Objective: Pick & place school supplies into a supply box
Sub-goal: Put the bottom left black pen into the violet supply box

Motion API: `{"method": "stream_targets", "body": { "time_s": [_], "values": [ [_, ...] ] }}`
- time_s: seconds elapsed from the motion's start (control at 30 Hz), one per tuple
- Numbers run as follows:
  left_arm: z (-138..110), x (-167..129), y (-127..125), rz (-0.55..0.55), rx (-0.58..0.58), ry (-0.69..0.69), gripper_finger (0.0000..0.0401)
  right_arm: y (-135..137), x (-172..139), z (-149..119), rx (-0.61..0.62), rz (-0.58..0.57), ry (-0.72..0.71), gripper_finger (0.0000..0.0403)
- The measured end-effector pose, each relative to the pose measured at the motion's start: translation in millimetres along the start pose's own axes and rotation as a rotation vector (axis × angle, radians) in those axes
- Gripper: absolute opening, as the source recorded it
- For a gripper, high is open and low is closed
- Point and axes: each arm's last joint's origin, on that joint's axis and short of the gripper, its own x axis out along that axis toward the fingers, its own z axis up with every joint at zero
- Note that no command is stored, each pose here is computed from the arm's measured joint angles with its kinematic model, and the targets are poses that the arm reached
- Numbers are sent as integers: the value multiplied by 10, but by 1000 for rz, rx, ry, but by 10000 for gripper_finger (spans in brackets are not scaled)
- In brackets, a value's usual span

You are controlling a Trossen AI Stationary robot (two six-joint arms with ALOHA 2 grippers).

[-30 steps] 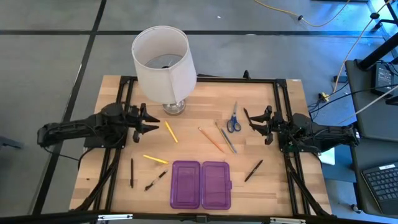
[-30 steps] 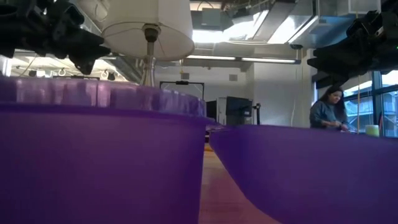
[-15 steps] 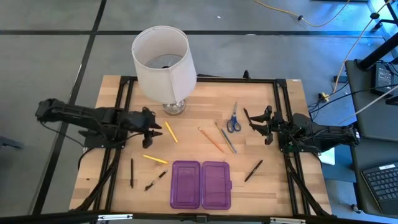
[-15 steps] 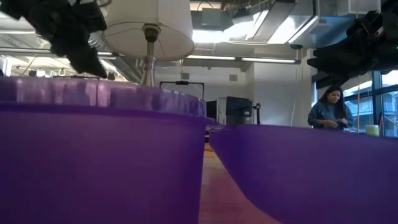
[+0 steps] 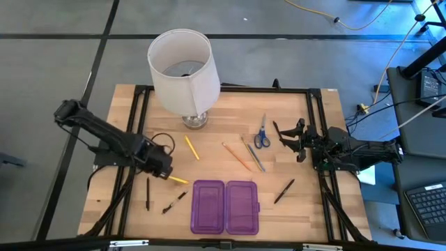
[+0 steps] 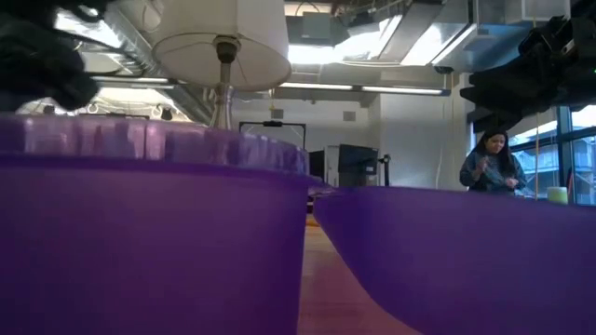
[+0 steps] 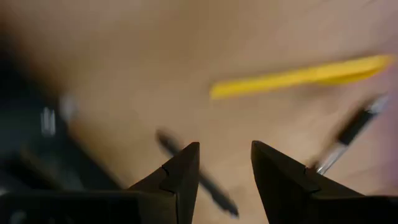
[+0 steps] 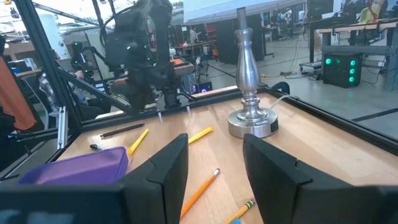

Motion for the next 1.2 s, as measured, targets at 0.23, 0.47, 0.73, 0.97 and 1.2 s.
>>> {"method": "stream_targets", "body": {
  "time_s": [0.23, 0.47, 0.73, 0.97, 1.2],
  "values": [
    [-234, 82, 12, 45, -269, 9, 138, 0, 0, 0, -20, 0, 0, 158],
    [-432, 154, -47, 6, -405, 48, 138, 8, 0, -8, 16, 32, 12, 158],
    [-577, 437, -231, 5, -343, 65, 138, 18, 0, -15, -22, 66, 23, 158],
    [-692, 648, -325, 69, -323, 180, 138, 17, 4, -22, -26, 66, 30, 158],
    [-762, 645, -264, 164, -318, 157, 138, 17, 4, -22, -26, 66, 31, 158]
  ]
}}
